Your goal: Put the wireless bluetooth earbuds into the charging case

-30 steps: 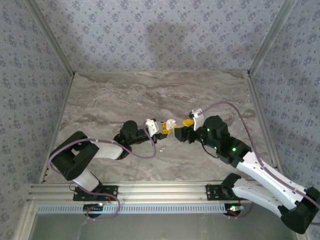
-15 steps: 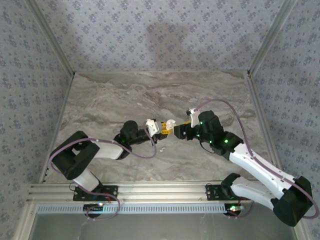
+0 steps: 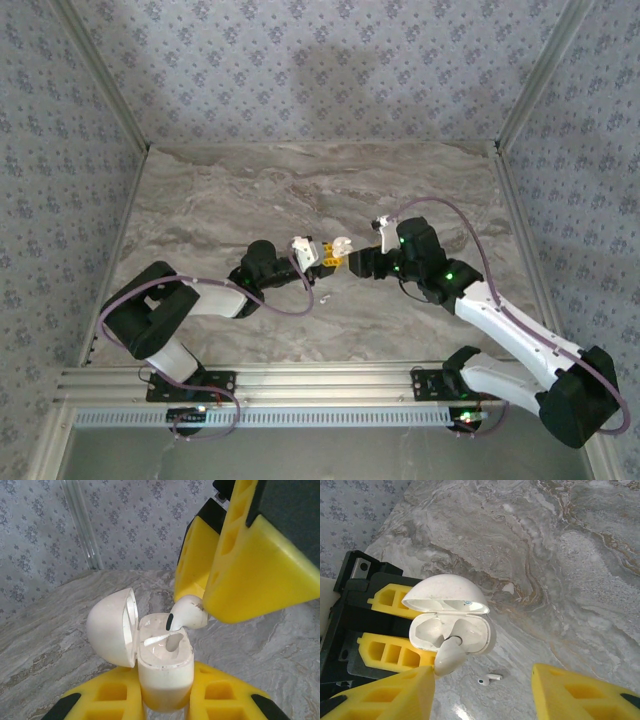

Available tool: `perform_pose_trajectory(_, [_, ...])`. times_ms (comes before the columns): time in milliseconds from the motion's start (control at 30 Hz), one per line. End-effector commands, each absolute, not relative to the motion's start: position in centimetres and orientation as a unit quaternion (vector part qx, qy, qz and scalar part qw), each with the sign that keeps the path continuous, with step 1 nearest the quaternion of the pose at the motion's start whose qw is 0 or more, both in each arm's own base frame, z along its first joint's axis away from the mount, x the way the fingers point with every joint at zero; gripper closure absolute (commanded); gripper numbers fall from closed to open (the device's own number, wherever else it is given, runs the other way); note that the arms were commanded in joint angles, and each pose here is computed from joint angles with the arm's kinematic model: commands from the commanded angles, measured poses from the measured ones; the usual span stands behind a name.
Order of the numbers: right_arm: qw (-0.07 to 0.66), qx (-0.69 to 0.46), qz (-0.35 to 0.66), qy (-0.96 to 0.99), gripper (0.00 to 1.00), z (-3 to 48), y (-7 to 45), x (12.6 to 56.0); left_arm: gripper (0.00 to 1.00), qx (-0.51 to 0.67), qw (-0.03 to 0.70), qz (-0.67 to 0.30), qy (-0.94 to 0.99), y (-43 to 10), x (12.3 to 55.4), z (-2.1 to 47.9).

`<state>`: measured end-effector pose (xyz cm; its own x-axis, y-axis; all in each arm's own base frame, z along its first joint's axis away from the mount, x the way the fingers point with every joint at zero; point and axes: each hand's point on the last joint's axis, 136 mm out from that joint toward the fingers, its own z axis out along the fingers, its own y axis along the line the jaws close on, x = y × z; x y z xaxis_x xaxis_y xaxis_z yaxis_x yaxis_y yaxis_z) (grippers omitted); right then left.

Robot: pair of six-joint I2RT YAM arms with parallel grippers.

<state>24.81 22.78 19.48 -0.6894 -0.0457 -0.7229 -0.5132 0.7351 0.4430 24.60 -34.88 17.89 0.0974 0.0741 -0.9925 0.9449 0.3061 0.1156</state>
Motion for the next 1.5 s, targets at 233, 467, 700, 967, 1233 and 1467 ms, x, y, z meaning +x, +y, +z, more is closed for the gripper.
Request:
perform_pose_trajectory(233, [0.367,-0.153,0.326,0.858,0.48,20.5,22.4,25.3,0.83,0.449,0.601,-0.375,0.545,-34.9,25.0,19.4])
perform_pose_trajectory(467, [0.372,-0.153,0.328,0.855,0.50,20.8,22.3,25.6,0.83,0.450,0.601,-0.378,0.543,-34.9,24.8,19.6])
perform_pose_trajectory(700, [0.375,-0.162,0.340,0.847,0.50,21.2,22.6,25.6,0.83,0.451,0.600,-0.380,0.540,-34.9,24.7,19.7])
perform_pose_trajectory(967, [0.375,-0.163,0.341,0.847,0.50,21.2,22.6,25.9,0.83,0.452,0.602,-0.383,0.535,-34.9,24.5,20.1])
perform_pose_trajectory(1233, [0.380,-0.160,0.343,0.844,0.51,21.5,22.4,26.3,0.84,0.453,0.602,-0.386,0.532,-34.9,24.4,20.2])
perform_pose_trajectory(1467, [0.378,-0.164,0.352,0.840,0.51,21.7,22.7,26.4,0.83,0.453,0.603,-0.388,0.529,-34.9,24.3,20.4])
